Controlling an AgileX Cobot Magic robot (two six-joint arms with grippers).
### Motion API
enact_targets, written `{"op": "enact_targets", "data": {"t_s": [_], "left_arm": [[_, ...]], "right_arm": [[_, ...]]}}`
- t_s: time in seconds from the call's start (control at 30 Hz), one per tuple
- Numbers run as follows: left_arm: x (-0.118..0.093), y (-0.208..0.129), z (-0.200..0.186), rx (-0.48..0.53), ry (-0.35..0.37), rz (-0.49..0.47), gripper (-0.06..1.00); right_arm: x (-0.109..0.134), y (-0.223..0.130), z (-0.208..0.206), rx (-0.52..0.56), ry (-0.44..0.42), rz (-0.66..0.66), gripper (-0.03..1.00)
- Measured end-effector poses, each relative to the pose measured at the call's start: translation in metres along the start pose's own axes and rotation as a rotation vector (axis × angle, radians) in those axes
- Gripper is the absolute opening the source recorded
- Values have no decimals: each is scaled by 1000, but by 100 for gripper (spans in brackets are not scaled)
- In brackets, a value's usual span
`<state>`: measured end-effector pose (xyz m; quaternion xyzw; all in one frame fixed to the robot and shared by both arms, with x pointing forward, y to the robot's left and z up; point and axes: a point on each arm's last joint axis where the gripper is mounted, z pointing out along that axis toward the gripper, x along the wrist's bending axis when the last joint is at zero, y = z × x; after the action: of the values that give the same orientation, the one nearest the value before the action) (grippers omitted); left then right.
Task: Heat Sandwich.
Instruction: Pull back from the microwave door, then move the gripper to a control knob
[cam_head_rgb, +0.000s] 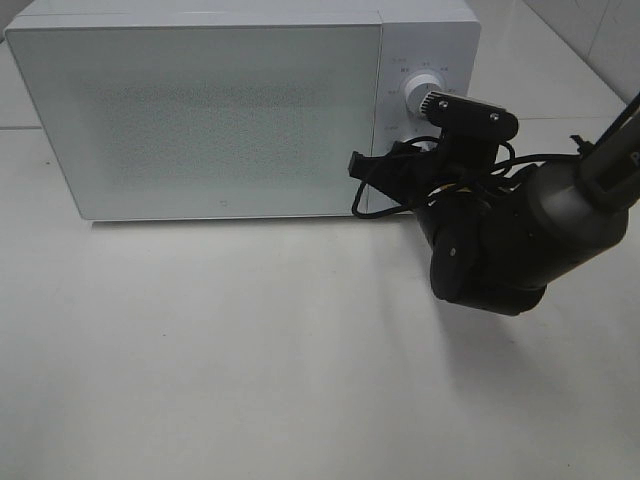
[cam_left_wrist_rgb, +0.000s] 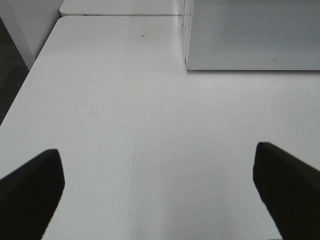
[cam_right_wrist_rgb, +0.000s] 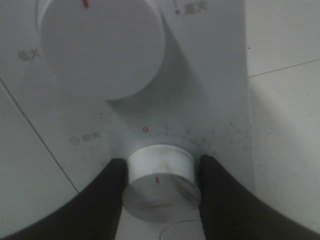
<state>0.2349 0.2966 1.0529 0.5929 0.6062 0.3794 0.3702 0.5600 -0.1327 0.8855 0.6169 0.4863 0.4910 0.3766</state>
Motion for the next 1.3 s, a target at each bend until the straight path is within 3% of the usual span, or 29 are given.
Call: {"op": "enact_targets", "data": {"t_s": [0.57,0.73,1.3], "left_arm": [[0,0,0,0,0,0,97],[0,0,0,0,0,0,97],[0,0,0,0,0,0,97]], "right_arm": [[-1,-2,-1,-11,15,446,43],[-1,-2,-1,-17,20,681,43],[-2,-2,-1,-19,15,1298,44]]}}
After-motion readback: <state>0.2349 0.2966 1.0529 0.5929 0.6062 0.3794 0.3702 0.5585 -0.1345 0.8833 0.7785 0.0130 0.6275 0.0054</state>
